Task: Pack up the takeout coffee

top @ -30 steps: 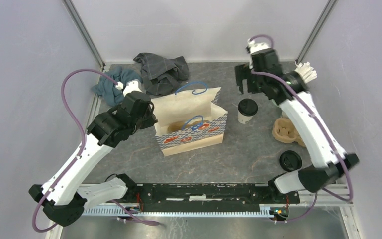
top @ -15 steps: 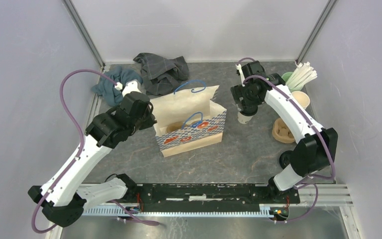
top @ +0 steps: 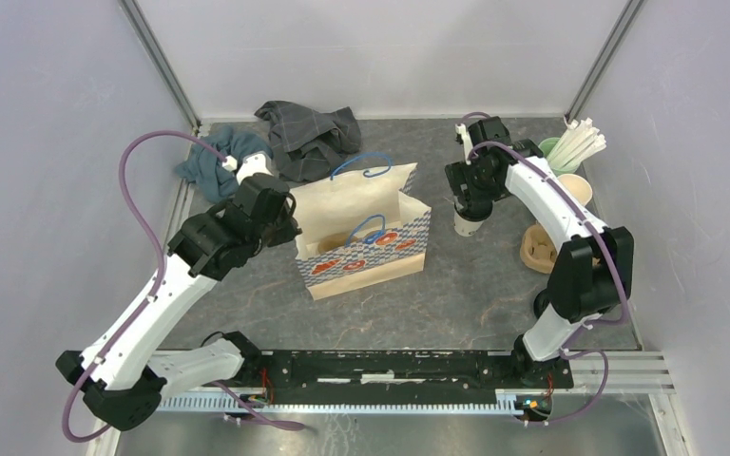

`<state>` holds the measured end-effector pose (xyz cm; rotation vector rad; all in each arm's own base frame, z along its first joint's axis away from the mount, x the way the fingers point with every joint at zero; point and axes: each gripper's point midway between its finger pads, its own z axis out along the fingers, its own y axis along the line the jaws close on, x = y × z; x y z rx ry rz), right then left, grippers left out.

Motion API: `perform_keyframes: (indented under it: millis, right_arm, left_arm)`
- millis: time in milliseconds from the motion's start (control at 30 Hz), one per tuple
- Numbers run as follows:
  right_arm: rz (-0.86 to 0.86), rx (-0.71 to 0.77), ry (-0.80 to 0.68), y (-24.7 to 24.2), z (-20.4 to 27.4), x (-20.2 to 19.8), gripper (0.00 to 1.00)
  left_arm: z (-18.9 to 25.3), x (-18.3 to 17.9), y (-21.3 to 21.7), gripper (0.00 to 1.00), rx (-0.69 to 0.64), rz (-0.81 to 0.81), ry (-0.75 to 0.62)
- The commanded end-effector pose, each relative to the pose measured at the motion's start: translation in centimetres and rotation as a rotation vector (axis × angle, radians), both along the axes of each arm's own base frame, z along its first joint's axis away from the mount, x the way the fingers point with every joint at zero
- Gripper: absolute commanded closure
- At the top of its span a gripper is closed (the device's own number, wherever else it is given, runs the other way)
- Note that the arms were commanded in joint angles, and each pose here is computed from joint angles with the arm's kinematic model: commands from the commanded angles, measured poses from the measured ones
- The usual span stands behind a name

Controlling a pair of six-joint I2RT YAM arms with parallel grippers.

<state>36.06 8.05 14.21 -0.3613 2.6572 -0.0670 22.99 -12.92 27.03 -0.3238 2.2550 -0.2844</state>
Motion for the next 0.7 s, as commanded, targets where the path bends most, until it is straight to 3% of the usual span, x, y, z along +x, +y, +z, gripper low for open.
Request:
perform_keyframes:
  millis: [0,200,367,667]
  right_arm:
    - [0.017,0.036,-0.041,0.7,0.3,1.3,0.06]
    - [0.023,0.030,-0.031,0.8,-0.1,1.8,0.04]
    - [0.022,0.026,-0.018,0.7,-0.5,2.0,0.12]
    - [0.020,0.027,-0.039,0.6,0.0,2.4,0.10]
  left_arm:
    - [1.6,1.0,-0.1,0.98,-0.002,0.000,-0.057]
    - [1.7,1.2,-0.3,0.98,-0.001,-0.005,-0.058]
    - [1.6,1.2,-0.3,0.98,0.002,-0.001,-0.056]
    - [1.3,1.2,-0.4,0.98,0.007,-0.013,-0.048]
